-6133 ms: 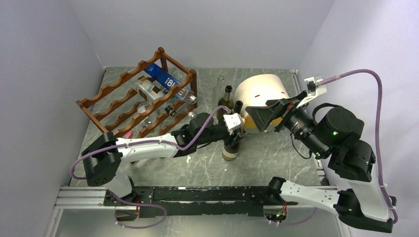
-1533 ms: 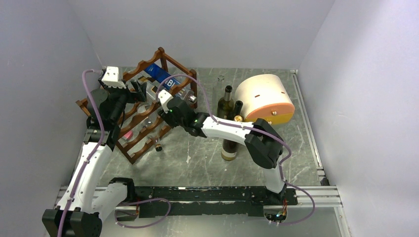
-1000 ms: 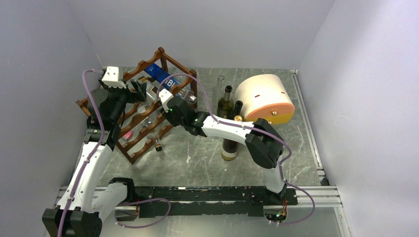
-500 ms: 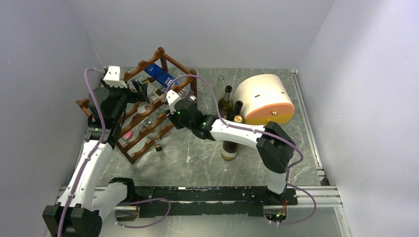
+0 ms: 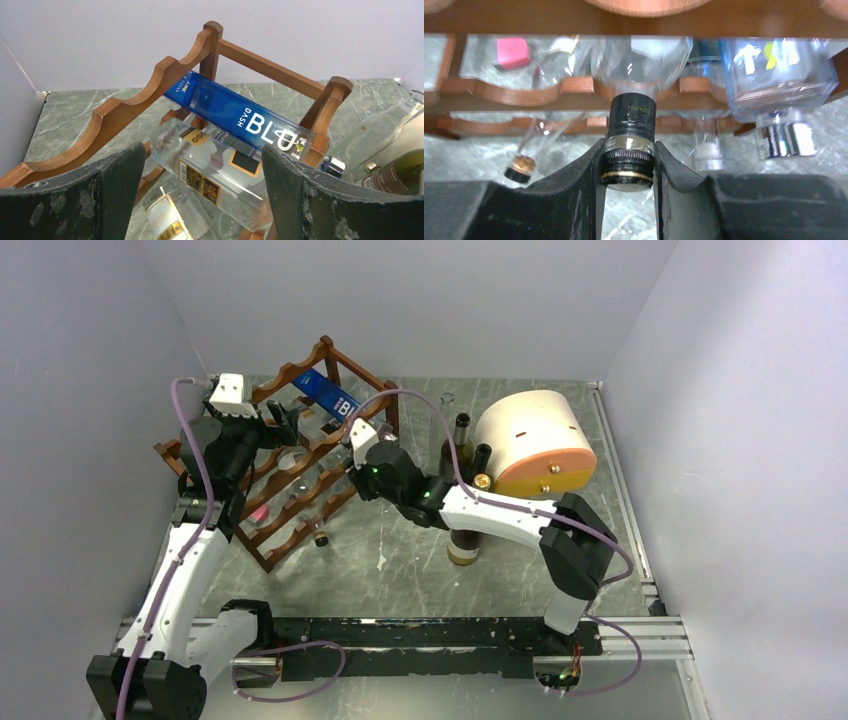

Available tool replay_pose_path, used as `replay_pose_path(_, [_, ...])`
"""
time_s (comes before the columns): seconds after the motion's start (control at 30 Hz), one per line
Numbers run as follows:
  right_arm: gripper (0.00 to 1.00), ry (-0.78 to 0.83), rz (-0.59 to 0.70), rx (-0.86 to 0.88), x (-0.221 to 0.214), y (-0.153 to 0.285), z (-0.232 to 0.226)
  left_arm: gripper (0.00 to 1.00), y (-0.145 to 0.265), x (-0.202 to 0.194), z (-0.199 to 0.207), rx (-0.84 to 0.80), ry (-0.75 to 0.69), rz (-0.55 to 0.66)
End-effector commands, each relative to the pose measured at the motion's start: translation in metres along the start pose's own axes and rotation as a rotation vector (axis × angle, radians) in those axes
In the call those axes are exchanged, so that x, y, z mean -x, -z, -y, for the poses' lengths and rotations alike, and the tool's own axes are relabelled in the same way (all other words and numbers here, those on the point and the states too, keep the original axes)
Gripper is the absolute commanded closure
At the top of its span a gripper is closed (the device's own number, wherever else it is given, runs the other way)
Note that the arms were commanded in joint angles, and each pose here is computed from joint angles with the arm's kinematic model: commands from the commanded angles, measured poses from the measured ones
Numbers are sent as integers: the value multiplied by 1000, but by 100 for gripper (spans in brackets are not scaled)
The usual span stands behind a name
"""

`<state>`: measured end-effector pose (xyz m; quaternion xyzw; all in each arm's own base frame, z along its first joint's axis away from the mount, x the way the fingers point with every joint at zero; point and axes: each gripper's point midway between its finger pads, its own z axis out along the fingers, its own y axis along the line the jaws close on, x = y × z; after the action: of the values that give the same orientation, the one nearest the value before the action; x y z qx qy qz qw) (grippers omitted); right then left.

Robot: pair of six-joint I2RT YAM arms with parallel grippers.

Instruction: Take the wine bottle off the wine rack

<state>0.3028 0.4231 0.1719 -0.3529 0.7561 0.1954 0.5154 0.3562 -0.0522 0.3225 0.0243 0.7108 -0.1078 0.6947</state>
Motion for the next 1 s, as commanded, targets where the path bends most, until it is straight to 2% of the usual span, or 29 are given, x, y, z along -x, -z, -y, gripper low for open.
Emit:
replay_pose_path(0.0, [100,-28,42,-6,18,17,1,10,0,16,-2,2,-14,50])
replay_pose_path(0.7, [100,-34,-58,30,-19,52,-13,10,-3,12,0,-11,-14,36])
replay_pose_path(0.97, [100,-67,-43,48,-14,63,-17,11,2,21,21,-133,-65,78])
